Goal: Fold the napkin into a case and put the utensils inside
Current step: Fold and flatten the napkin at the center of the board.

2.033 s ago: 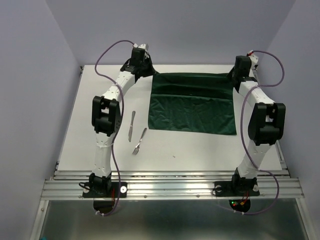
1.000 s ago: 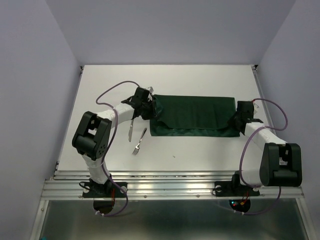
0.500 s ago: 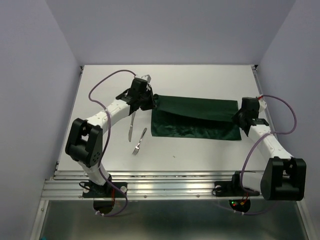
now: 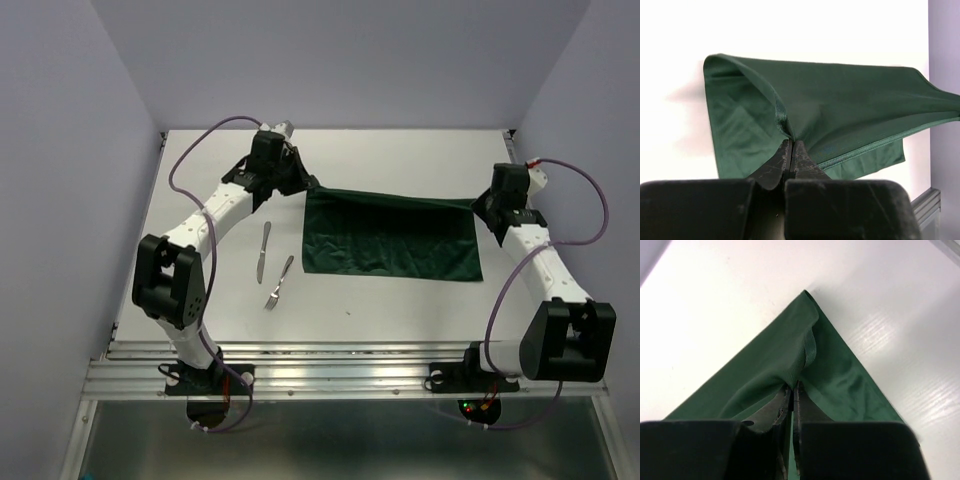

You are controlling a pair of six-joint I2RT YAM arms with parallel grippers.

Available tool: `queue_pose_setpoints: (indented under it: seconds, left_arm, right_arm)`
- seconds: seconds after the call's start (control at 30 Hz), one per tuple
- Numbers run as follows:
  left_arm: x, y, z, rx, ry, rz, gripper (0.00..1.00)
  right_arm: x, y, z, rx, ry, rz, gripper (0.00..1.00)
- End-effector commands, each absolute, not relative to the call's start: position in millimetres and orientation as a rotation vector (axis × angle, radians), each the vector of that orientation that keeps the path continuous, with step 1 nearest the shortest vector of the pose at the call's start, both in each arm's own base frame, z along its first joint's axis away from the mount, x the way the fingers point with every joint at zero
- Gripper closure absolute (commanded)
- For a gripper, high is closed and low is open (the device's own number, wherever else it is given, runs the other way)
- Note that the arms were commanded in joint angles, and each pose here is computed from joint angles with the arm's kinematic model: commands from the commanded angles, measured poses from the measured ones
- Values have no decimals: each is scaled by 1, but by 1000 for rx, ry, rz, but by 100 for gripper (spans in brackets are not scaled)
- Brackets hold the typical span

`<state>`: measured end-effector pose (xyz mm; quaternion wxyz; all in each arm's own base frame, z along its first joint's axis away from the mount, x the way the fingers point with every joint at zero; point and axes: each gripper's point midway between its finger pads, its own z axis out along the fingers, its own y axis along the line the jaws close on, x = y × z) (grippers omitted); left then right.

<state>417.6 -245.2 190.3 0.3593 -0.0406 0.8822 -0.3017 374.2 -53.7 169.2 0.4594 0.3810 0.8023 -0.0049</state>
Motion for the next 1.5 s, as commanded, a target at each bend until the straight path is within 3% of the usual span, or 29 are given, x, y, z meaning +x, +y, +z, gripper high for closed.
queue_pose_setpoints:
  seconds: [0.0, 0.6, 0.77, 0.97, 1.47]
  left_arm:
    - [442, -245, 215, -114, 2211, -792, 100]
    - [482, -240, 225, -108, 2204, -715, 100]
    - [451, -231, 218, -88, 2234, -718, 100]
    - [396, -225, 168, -111, 2336, -764, 100]
    - [355, -220, 120, -102, 2400, -758, 100]
  right_arm:
    - [394, -77, 196, 961, 1890, -84, 99]
    - [467, -83, 234, 848, 1858, -10, 99]
    - [451, -81, 225, 847, 1881, -14, 99]
    - [418, -74, 192, 884, 1946, -11, 99]
    - [361, -67, 126, 930, 2083, -53, 99]
